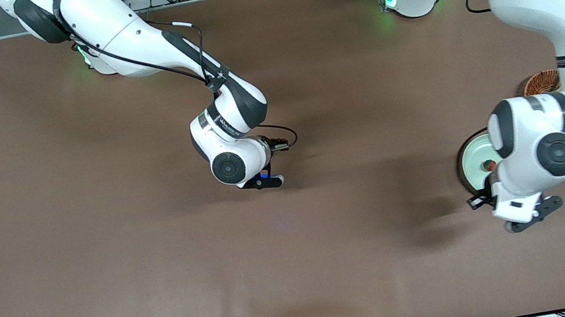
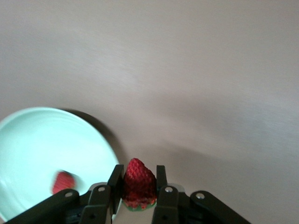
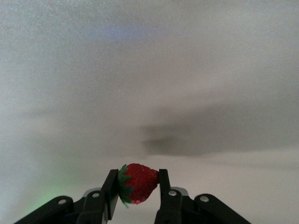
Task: Collect all strawberries into plate
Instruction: 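Release the strawberry onto the plate while the right gripper sets the last mid-table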
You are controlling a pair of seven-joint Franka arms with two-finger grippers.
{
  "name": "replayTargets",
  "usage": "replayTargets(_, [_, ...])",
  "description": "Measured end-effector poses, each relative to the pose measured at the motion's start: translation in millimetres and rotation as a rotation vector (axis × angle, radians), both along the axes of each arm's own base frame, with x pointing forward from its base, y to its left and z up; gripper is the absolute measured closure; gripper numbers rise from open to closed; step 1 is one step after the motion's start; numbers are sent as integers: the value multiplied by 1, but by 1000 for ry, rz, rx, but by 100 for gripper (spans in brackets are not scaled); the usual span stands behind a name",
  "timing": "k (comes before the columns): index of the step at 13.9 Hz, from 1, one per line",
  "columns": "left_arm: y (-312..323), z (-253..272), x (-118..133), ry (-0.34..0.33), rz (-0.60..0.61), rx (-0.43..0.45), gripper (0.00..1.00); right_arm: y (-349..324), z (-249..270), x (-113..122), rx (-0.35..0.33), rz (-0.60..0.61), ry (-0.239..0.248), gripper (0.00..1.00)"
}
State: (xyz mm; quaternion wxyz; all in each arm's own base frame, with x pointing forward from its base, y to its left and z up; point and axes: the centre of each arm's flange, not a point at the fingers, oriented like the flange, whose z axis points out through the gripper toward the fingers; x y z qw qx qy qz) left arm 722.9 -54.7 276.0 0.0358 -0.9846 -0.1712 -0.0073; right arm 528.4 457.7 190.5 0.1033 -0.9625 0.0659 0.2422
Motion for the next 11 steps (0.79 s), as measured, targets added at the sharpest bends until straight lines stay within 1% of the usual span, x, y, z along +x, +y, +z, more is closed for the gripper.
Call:
replayTargets(2, [38,-2,1,10,6,7,68,4,-5,-2,1,-5,-11,61])
replayTargets(6, [110,-14,-7,49,3,26,68,9,-9,-6,-2,-5,-12,61])
replayTargets(7, [117,-22,-12,69,8,25,68,10,-11,-6,-2,-6,-15,56])
replayTargets(8, [118,-34,-19,96,9,23,68,10,-12,-6,-2,-9,-18,48])
replayTargets(10, [112,-67,-35,164,2,18,68,10,-13,-4,0,-18,-29,26])
replayTargets(11, [110,-82,-43,196,-7,23,68,10,-13,-3,1,-20,-34,17])
